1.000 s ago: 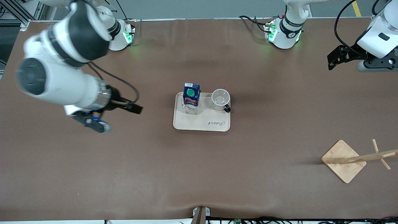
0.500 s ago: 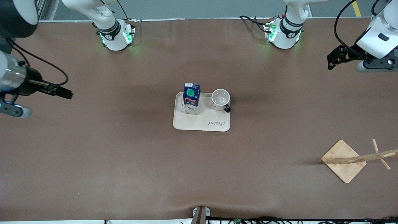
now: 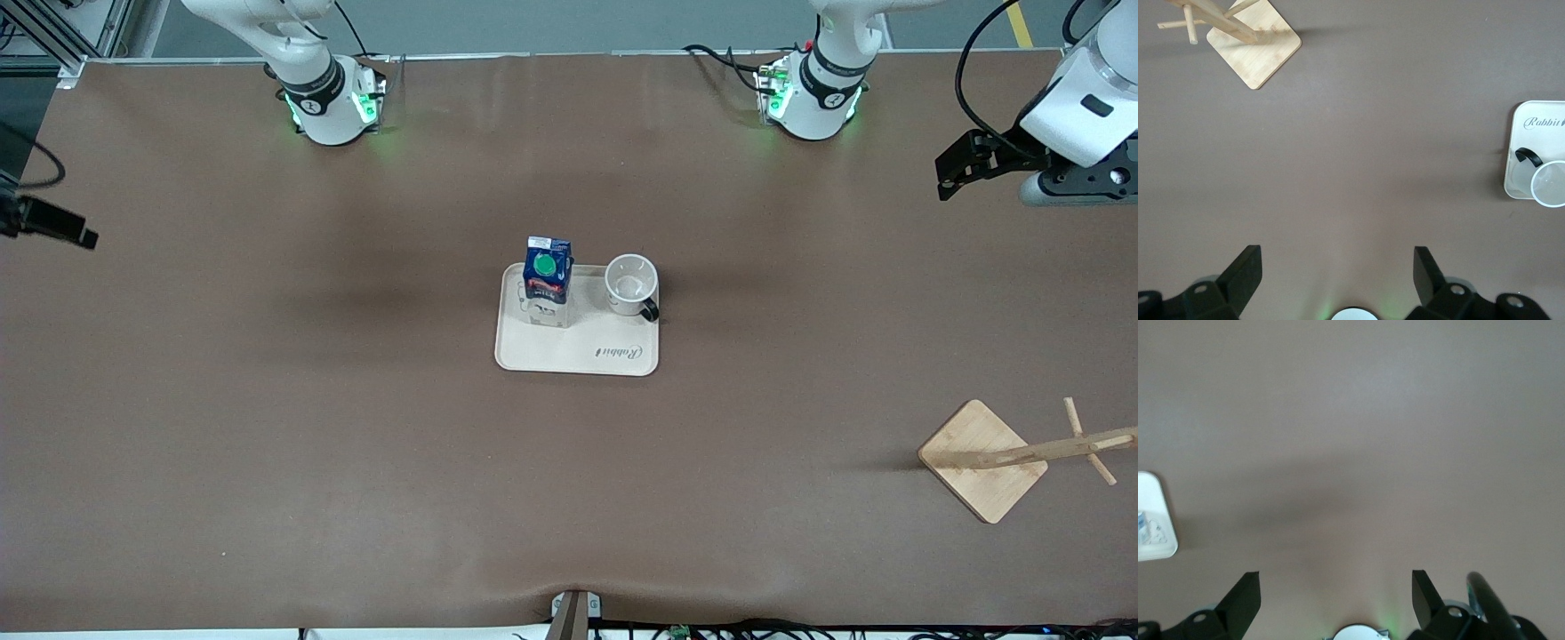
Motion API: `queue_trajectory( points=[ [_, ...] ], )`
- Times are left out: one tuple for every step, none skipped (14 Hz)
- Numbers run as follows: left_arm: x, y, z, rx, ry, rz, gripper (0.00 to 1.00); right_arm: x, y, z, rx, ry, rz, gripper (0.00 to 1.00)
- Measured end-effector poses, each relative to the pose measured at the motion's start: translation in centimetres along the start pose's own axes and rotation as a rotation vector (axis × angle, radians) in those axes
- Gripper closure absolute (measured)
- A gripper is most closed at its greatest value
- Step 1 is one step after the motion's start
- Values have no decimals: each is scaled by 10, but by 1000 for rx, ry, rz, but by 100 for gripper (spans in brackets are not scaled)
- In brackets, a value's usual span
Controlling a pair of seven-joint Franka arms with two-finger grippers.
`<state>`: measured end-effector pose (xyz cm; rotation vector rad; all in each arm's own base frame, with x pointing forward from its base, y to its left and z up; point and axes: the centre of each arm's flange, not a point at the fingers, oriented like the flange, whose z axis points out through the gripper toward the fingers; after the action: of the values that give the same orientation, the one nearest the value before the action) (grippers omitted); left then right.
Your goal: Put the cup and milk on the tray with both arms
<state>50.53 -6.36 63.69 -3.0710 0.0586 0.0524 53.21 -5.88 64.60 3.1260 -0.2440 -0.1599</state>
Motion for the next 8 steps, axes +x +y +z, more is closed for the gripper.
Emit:
queue_trajectory(
  points=[
    [0,0,0,0,0,0,0,-17,-1,-2,5,11,-7,0],
    [0,0,0,0,0,0,0,-30,-1,0,6,10,-13,0],
    [0,0,0,0,1,0,0,-38,-3,5,3,7,-21,0],
    [0,0,0,0,1,0,0,-40,-7,7,-3,13,-32,0],
    [0,0,-1,0,1,0,0,-39,-13,4,-12,32,-43,0],
    [0,0,-1,0,2,0,0,-39,-17,-3,-19,56,-52,0],
    [0,0,-2,0,4,0,0,-39,-19,-9,-23,72,-57,0],
    [0,0,-4,-1,9,-1,0,-40,-20,-13,-23,77,-57,0]
  ],
)
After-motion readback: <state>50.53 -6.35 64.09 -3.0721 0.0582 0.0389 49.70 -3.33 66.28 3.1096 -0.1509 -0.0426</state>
